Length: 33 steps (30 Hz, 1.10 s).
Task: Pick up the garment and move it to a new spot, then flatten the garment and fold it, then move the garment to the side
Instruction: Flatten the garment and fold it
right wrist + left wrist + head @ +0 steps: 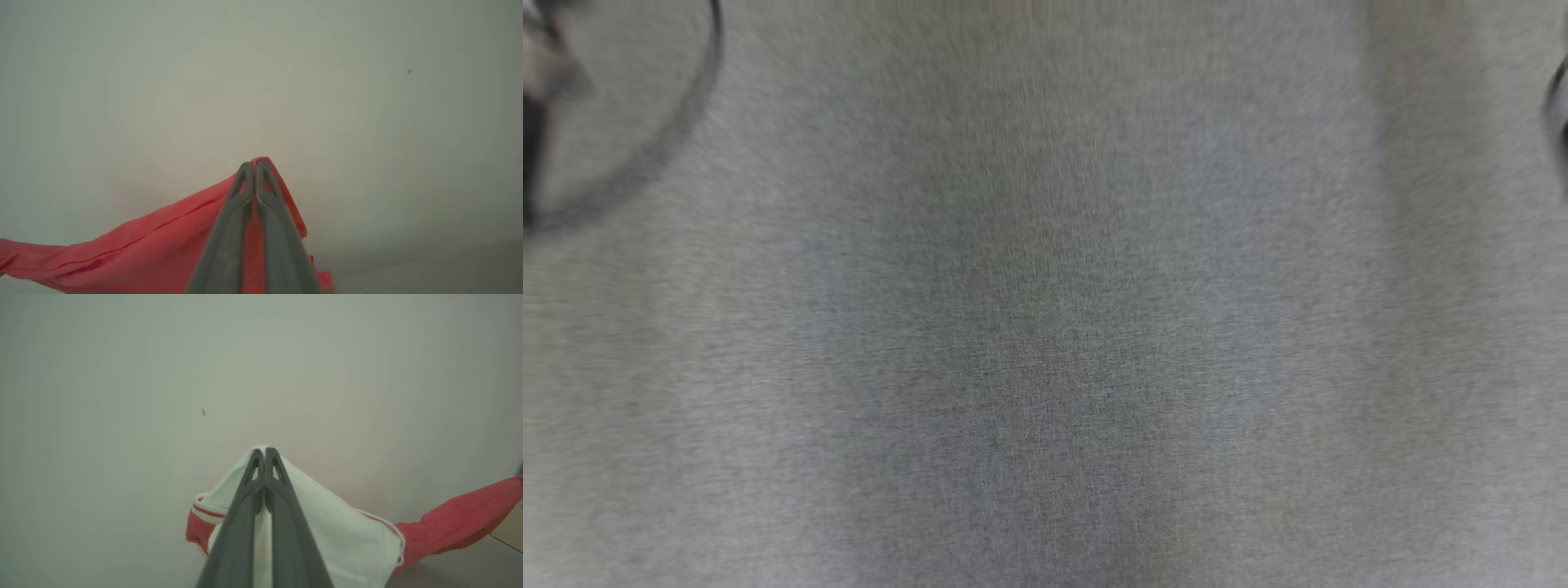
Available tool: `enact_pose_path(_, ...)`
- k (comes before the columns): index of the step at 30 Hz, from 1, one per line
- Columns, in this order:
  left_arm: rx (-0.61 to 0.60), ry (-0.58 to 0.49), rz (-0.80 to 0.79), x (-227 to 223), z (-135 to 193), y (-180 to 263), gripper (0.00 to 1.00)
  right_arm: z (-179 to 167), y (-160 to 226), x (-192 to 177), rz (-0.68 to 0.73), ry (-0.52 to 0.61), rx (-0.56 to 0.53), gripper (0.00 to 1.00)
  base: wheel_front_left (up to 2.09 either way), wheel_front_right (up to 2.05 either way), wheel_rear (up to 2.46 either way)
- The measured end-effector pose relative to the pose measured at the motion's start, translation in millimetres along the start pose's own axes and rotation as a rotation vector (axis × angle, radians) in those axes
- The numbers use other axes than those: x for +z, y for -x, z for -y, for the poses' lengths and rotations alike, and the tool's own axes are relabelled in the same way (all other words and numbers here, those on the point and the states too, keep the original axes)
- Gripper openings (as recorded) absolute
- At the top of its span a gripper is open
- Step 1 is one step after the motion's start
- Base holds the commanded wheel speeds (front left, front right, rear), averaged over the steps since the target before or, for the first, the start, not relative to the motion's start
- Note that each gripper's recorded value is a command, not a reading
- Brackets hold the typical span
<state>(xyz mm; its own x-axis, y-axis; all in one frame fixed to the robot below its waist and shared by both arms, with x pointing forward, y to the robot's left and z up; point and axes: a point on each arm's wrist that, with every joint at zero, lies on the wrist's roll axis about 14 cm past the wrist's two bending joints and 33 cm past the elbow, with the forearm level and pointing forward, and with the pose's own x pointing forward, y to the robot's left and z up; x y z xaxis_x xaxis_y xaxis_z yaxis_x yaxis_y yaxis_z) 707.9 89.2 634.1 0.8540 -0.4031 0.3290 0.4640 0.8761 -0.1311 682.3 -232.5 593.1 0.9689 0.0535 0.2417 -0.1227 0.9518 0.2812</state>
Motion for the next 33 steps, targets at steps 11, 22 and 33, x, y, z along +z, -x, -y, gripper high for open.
enact_pose_path(11,0.065,0.109,-0.015,6,38,104,0.0,-7,119,-32,-0.119,-0.099,-0.011,0.0,0.0,0.0,0.0)
enact_pose_path(22,0.171,0.208,-0.145,-18,69,227,0.0,-1,225,-44,-0.209,-0.166,-0.08,0.0,0.0,0.0,0.0)
enact_pose_path(33,0.33,0.35,-0.275,-48,100,331,0.0,3,333,-76,-0.384,-0.166,-0.186,0.0,0.0,0.0,0.0)
